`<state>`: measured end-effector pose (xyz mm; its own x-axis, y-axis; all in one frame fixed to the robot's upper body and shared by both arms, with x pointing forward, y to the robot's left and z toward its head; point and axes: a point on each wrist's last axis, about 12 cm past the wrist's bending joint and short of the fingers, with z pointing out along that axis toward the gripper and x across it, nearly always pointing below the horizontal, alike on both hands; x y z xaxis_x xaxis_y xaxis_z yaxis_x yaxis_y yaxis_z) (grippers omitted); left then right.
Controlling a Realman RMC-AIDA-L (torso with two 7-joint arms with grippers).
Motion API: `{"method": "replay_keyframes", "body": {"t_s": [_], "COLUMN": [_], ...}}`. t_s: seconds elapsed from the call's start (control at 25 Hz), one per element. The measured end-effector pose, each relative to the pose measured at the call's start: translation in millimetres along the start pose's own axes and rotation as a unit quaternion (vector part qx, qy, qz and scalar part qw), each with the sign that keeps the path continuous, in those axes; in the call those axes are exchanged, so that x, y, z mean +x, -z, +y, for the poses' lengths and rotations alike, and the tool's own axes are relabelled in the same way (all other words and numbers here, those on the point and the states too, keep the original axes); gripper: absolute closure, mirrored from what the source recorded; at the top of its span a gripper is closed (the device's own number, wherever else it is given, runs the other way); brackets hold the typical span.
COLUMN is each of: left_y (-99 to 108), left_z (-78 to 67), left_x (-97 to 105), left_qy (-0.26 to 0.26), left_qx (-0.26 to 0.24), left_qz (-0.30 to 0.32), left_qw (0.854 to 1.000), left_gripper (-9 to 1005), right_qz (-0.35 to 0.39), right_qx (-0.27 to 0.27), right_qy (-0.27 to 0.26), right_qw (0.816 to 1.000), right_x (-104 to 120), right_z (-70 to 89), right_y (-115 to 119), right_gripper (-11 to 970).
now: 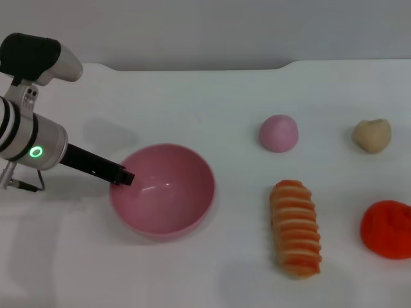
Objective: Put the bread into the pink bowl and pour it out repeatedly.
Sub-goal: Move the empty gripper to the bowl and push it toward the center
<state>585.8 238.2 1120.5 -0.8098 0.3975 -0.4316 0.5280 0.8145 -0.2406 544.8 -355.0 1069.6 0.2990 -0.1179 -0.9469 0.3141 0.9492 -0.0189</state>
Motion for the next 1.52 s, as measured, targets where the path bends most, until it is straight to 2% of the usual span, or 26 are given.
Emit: {"method": "replay_keyframes", "body": {"t_s": [0.2,0.44,0.56,0.68,0.88,1.0,1.04,1.08,1.12,1.24,1.32,1.44,1.52], "left_y": [0.5,0.9,2.1,3.1,3.6,3.5,3.5,3.5,3.4,3.2,3.4,4.1,4.7], "left_z": [-0.3,-0.6,-0.2,0.4,1.7,2.5,3.2,4.1,4.6,6.1,6.6,7.6,8.1], "left_x": [-0.9,-2.5,-3.8,-5.5,-8.1,-9.1,-8.8,-8.5,-8.5,-8.7,-9.3,-10.7,-12.5], "left_qy": [-0.001,-0.002,-0.001,-0.001,-0.006,-0.008,-0.010,-0.012,-0.014,-0.017,-0.020,-0.026,-0.033], "left_qx": [-0.001,-0.002,-0.003,-0.004,-0.010,-0.014,-0.016,-0.018,-0.019,-0.023,-0.025,-0.029,-0.033], "left_qz": [-0.001,-0.003,-0.007,-0.011,-0.020,-0.026,-0.028,-0.030,-0.031,-0.036,-0.038,-0.044,-0.048], "left_qw": [1.000,1.000,1.000,1.000,1.000,1.000,0.999,0.999,0.999,0.999,0.999,0.998,0.998], "left_gripper": [830,950,950,950,950,950,950,950,950,950,950,950,950], "right_qz": [0.000,0.004,0.017,0.039,0.084,0.116,0.132,0.132,0.138,0.177,0.236,0.334,0.392], "right_qx": [0.000,-0.008,-0.019,-0.057,-0.181,-0.276,-0.332,-0.332,-0.374,-0.486,-0.539,-0.583,-0.596], "right_qy": [0.000,0.002,-0.014,-0.058,-0.119,-0.147,-0.153,-0.153,-0.153,-0.129,-0.121,-0.084,-0.052], "right_qw": [1.000,1.000,1.000,0.996,0.973,0.943,0.921,0.921,0.904,0.846,0.799,0.736,0.699], "right_x": [0.2,1.2,3.9,6.8,3.4,-4.7,-11.9,-11.9,-19.3,-35.7,-46.5,-58.3,-67.5], "right_z": [-0.1,1.8,5.3,12.3,35.0,54.1,64.6,64.6,73.9,98.2,111.0,122.6,124.2], "right_y": [0.4,1.4,0.6,-4.1,-21.8,-32.0,-36.6,-36.6,-40.1,-43.9,-48.8,-55.3,-59.2], "right_gripper": [318,324,328,331,337,341,342,343,344,347,350,353,355]}}
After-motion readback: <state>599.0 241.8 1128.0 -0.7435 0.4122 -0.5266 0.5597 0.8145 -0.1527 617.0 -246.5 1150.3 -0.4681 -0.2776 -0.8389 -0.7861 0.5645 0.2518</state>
